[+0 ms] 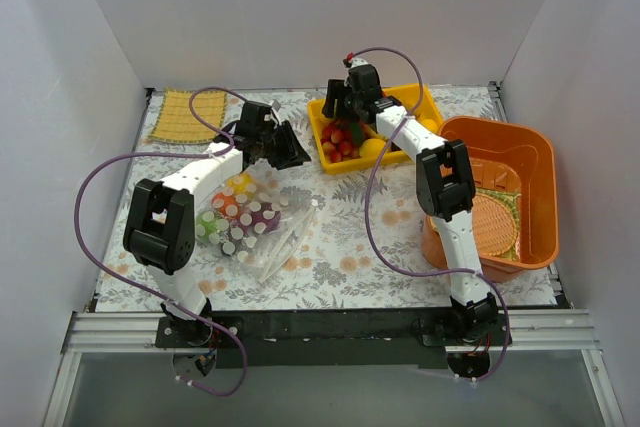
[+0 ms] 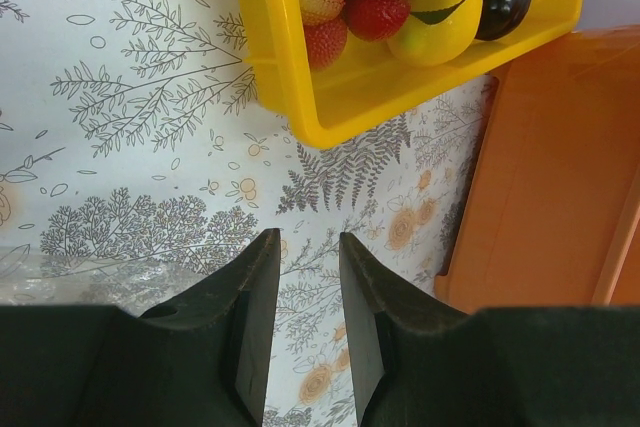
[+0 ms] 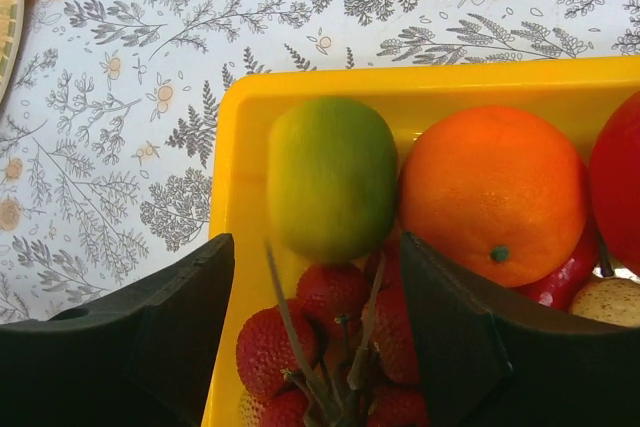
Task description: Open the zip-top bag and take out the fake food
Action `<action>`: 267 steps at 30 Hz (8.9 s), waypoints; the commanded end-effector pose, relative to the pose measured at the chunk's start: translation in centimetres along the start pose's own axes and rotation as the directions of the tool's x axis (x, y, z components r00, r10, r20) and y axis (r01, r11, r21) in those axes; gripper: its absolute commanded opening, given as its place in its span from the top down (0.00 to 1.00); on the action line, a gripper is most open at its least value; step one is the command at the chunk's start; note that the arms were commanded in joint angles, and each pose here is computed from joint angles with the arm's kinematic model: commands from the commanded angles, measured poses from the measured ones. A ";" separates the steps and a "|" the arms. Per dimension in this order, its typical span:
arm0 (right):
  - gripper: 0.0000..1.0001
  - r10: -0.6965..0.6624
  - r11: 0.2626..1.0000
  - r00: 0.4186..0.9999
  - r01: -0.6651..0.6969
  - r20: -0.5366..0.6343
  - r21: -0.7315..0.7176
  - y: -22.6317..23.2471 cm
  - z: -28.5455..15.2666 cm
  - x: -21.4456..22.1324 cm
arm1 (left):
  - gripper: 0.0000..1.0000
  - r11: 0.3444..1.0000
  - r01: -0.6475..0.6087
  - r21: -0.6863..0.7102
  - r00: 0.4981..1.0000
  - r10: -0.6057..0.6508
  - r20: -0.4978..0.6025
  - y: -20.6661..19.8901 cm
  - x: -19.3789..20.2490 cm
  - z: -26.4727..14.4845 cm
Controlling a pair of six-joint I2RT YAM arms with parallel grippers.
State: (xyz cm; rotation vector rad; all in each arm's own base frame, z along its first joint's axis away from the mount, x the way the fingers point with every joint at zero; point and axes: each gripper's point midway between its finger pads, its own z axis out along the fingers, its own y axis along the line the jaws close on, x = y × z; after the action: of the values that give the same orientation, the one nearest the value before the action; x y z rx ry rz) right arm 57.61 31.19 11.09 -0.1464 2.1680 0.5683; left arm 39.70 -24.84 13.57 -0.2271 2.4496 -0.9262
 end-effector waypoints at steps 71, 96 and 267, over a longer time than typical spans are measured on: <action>0.59 0.134 0.933 0.990 -0.141 -0.044 -0.332 15.4 -27.6 19.5 | 1.00 0.898 -0.229 -0.376 0.950 0.291 0.116 -2.3 12.7 -6.4; 0.39 0.225 0.885 0.968 -0.252 -0.116 -0.391 17.4 -18.6 20.5 | 0.59 0.927 -0.035 -0.374 0.944 0.154 0.293 1.4 5.9 -11.9; 0.76 0.155 0.879 0.938 -0.274 -0.309 -0.391 17.1 -20.8 25.1 | 0.99 0.842 0.288 -0.456 0.932 -0.136 0.337 15.6 11.3 -10.2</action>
State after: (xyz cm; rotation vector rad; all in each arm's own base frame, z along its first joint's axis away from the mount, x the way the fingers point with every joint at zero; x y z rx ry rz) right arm 21.65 37.26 6.31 -0.2447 2.3940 1.0558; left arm 25.24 -12.05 6.06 -0.7396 2.3874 -0.3544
